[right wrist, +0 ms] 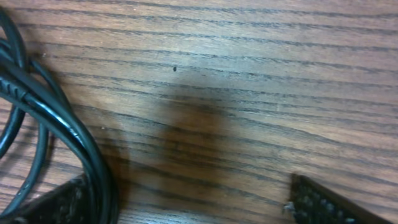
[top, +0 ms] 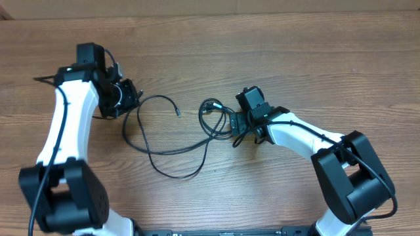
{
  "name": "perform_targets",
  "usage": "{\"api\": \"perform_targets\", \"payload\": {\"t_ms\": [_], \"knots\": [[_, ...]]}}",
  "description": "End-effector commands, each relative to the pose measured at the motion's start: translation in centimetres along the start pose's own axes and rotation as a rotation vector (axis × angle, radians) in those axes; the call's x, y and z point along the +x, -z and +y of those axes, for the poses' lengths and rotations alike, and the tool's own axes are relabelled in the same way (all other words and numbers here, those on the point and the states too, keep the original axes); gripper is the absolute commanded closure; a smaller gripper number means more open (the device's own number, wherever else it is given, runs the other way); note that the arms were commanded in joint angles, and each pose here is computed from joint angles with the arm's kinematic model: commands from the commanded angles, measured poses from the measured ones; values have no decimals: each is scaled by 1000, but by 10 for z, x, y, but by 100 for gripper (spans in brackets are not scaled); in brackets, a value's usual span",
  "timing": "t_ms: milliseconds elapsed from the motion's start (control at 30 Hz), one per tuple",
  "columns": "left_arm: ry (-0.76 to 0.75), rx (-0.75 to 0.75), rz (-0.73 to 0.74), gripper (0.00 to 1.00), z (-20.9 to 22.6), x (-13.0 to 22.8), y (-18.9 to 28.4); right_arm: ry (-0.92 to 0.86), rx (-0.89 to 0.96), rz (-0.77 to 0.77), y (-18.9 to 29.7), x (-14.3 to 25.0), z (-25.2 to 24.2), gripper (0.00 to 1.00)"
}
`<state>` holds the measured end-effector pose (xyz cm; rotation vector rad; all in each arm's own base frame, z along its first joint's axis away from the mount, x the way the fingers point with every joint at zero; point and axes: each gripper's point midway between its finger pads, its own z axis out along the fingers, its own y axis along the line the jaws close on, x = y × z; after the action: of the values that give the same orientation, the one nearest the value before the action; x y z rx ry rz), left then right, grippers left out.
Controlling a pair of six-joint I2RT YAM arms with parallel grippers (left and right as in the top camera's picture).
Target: Untangle cables
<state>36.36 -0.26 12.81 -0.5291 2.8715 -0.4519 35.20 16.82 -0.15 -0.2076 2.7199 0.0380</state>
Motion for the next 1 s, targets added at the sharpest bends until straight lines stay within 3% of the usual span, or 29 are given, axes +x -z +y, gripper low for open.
{"api": "perform_targets", "payload": {"t_ms": [0, 367, 533, 767, 967], "knots": [[-22, 50, 64, 77, -14, 16, -3, 3, 24, 88, -13, 30, -10, 0], [-205, 48, 212, 78, -56, 81, -55, 4, 24, 87, -13, 30, -10, 0], [-317, 73, 194, 77, -77, 100, -84, 4, 24, 87, -13, 30, -10, 0], [-291, 33, 92, 75, -86, 104, -114, 8, 24, 88, -13, 30, -10, 0], [-337, 59, 72, 55, -102, 112, -120, 7, 24, 87, -13, 30, -10, 0]]}}
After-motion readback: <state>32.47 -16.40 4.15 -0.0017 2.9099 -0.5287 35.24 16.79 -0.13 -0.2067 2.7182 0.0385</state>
